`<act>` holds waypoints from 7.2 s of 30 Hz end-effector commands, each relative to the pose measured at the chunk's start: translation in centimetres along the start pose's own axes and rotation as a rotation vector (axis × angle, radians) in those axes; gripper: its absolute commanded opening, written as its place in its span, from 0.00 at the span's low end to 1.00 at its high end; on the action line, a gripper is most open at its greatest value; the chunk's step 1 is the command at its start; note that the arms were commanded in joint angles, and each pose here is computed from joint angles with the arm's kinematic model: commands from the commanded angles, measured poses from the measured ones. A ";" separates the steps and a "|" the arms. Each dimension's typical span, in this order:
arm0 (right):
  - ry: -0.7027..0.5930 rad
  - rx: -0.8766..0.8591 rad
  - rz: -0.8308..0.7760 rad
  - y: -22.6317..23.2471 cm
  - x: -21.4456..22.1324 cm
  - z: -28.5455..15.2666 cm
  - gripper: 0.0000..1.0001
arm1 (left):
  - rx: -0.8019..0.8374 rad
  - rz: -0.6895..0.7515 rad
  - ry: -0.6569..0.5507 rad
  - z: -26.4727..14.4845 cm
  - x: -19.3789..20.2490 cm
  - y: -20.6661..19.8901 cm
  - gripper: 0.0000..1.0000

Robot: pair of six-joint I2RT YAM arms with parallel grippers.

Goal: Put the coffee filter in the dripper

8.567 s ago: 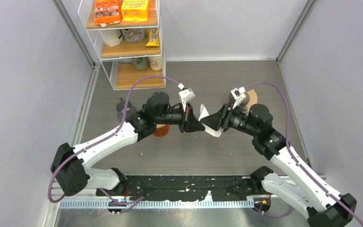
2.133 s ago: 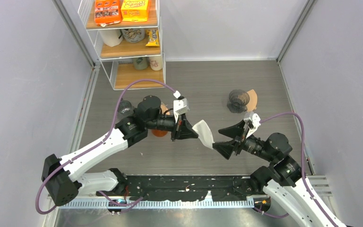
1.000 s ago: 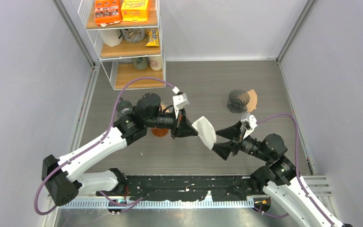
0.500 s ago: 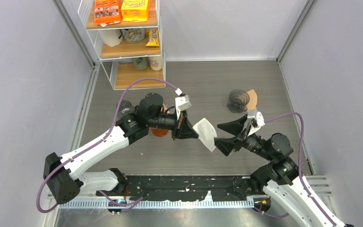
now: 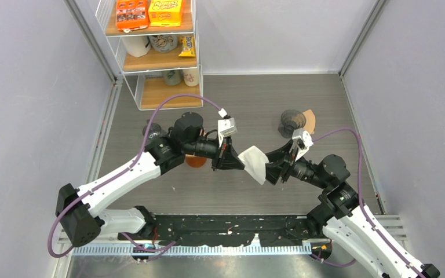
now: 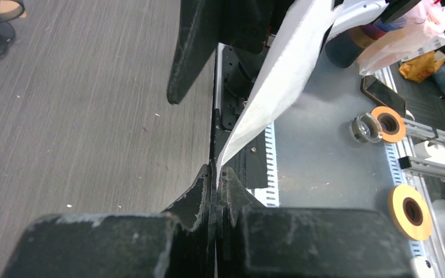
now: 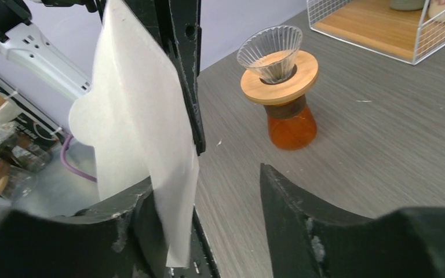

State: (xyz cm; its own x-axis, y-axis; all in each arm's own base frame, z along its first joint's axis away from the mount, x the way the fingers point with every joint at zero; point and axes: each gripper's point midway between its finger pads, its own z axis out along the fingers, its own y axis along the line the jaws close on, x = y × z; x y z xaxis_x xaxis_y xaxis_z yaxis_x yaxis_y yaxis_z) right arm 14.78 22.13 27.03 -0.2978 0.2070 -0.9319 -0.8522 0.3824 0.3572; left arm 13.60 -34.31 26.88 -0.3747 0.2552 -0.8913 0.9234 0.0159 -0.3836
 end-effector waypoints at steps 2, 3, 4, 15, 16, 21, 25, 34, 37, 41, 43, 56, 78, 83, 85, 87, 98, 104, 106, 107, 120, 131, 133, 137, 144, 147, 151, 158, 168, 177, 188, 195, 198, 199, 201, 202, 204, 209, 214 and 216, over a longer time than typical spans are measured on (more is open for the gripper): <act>-0.064 -0.076 -0.050 2.0 -2.9 0.1 0.48 | 0.007 0.089 -0.018 -0.2 -2.2 -0.4 0.00; -0.062 -0.076 -0.050 2.0 -2.8 0.1 0.46 | 0.004 0.091 -0.018 -0.2 -2.2 -0.3 0.00; -0.060 -0.078 -0.051 2.1 -2.8 0.0 0.42 | 0.003 0.094 -0.017 -0.1 -2.2 -0.2 0.00; -0.077 -0.122 -0.074 3.2 -3.1 -0.6 0.05 | -0.036 0.114 -0.034 -0.4 -2.8 0.3 0.00; -0.079 -0.121 -0.074 3.2 -3.1 -0.6 0.05 | -0.038 0.108 -0.033 -0.4 -2.7 0.4 0.02; -0.112 -0.096 -0.068 3.2 -4.0 -0.9 0.05 | -0.057 0.089 -0.046 -0.4 -3.1 0.8 0.24; -0.107 0.027 -0.043 1.3 -4.5 -0.9 0.05 | -0.120 0.081 -0.069 -0.9 -3.7 1.4 0.73; 0.013 0.440 0.017 -6.3 -2.6 -1.5 0.05 | -0.649 -0.097 -0.111 -4.8 -4.6 8.5 1.00; 0.035 0.537 0.026 -8.1 -2.1 -1.7 0.05 | -0.689 -0.140 -0.157 -5.1 -6.0 8.9 0.99; 0.077 0.666 0.007 -10.5 -1.5 -1.9 0.05 | -0.650 -0.246 -0.294 -4.2 -9.2 8.5 1.00; 0.088 0.707 -0.013 -11.0 -1.4 -1.8 0.05 | -0.626 -0.274 -0.327 -3.4 -10.2 8.4 0.99; 0.118 0.775 -0.065 -11.9 0.4 0.1 0.05 | -0.577 -0.400 -0.371 1.7 -10.9 10.1 0.99; 0.131 0.837 -0.074 -12.3 0.5 -0.2 0.05 | -0.784 -0.370 -0.232 4.2 -6.8 13.3 0.99; 0.122 0.846 -0.050 -12.1 0.2 -0.4 0.05 | -0.737 -0.347 -0.243 4.3 -6.5 12.6 1.00; 0.118 0.827 -0.036 -11.7 0.0 -0.2 0.05 | -0.742 -0.339 -0.230 4.3 -6.2 12.7 0.99; 0.111 0.816 -0.027 -11.4 -0.1 -0.1 0.05 | -0.766 -0.338 -0.213 4.1 -5.9 13.0 0.99; 0.124 0.847 -0.052 -11.8 -0.4 -0.5 0.05 | -0.929 -0.316 -0.200 2.0 -5.2 13.9 0.92; 0.124 0.790 -0.071 -11.4 -0.3 0.5 0.05 | -1.003 -0.297 -0.176 2.0 -6.0 14.6 0.88; 0.130 0.797 -0.080 -11.6 -0.3 0.5 0.05 | -0.955 -0.300 -0.168 2.9 -6.1 14.2 0.88; 0.128 0.796 -0.081 -11.6 -0.3 0.6 0.05 | -0.936 -0.306 -0.172 3.4 -6.2 14.1 0.87; 0.037 0.747 -0.045 -11.0 -1.3 1.6 0.05 | -0.915 -0.347 -0.178 4.6 -6.0 14.4 0.63; 0.019 0.837 -0.051 -12.2 -1.7 0.8 0.05 | -0.950 -0.353 -0.147 4.3 -5.1 14.9 0.39; 0.022 0.877 -0.050 -12.6 -1.6 0.2 0.05 | -0.968 -0.352 -0.141 4.0 -4.8 15.0 0.39; 0.020 0.911 -0.046 -13.0 -1.5 -0.4 0.05 | -1.001 -0.354 -0.129 3.5 -4.4 15.3 0.37; -0.009 0.883 -0.029 -12.5 -1.7 -0.5 0.05 | -1.044 -0.368 -0.098 3.1 -3.9 15.7 0.22; -0.009 0.890 -0.031 -12.6 -1.6 -0.7 0.05 | -1.049 -0.370 -0.091 3.1 -3.8 15.7 0.19; -0.014 0.906 -0.031 -12.8 -1.6 -1.0 0.05 | -1.051 -0.368 -0.085 3.0 -3.7 15.6 0.12; -0.045 0.928 0.001 -13.0 -1.5 -1.3 0.07 | -1.077 -0.376 -0.072 2.3 -3.6 15.5 0.03; -0.080 0.805 -0.010 -12.0 -2.8 2.1 0.38 | -1.018 -0.366 -0.045 3.7 -4.4 14.1 0.00; -0.092 0.862 -0.090 -13.1 -4.1 2.3 0.51 | -0.978 -0.353 -0.011 4.3 -4.2 13.4 0.00; -0.112 0.929 -0.138 -13.9 -5.2 1.8 0.46 | -0.950 -0.332 0.017 4.6 -3.6 12.7 0.00; -0.133 0.885 -0.131 -13.3 -5.4 2.2 0.23 | -0.944 -0.332 0.034 4.6 -3.0 12.7 0.00; -0.131 0.885 -0.127 -13.3 -5.1 1.7 0.16 | -0.992 -0.326 0.040 3.8 -2.7 13.2 0.00; -0.132 0.889 -0.126 -13.2 -5.1 1.4 0.14 | -0.998 -0.325 0.041 3.7 -2.7 13.3 0.00; -0.126 0.906 -0.129 -13.4 -4.9 0.9 0.12 | -1.001 -0.325 0.037 3.4 -2.7 13.2 0.00; -0.124 0.912 -0.129 -13.5 -4.8 0.7 0.11 | -1.004 -0.325 0.033 3.2 -2.7 13.2 0.00; -0.112 0.941 -0.134 -13.7 -4.5 0.1 0.09 | -1.016 -0.328 0.029 2.8 -2.5 13.2 0.00; -0.091 0.957 -0.138 -13.9 -4.1 -0.5 0.07 | -1.029 -0.328 0.024 2.3 -2.3 13.2 0.00; -0.088 0.920 -0.130 -13.4 -4.1 -0.2 0.07 | -1.027 -0.327 0.025 2.1 -2.4 13.1 0.00; -0.093 0.905 -0.125 -13.0 -4.3 -0.1 0.07 | -1.034 -0.321 0.029 1.8 -2.4 13.1 0.00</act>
State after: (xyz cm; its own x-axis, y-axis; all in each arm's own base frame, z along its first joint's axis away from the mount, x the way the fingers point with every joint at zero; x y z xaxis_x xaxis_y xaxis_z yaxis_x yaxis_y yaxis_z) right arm 27.35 16.54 24.81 -0.1909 0.1302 -0.9729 -0.2038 0.9643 0.1690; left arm 26.26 -37.92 21.13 -0.6579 0.1448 -0.7391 0.4222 0.8836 -0.2027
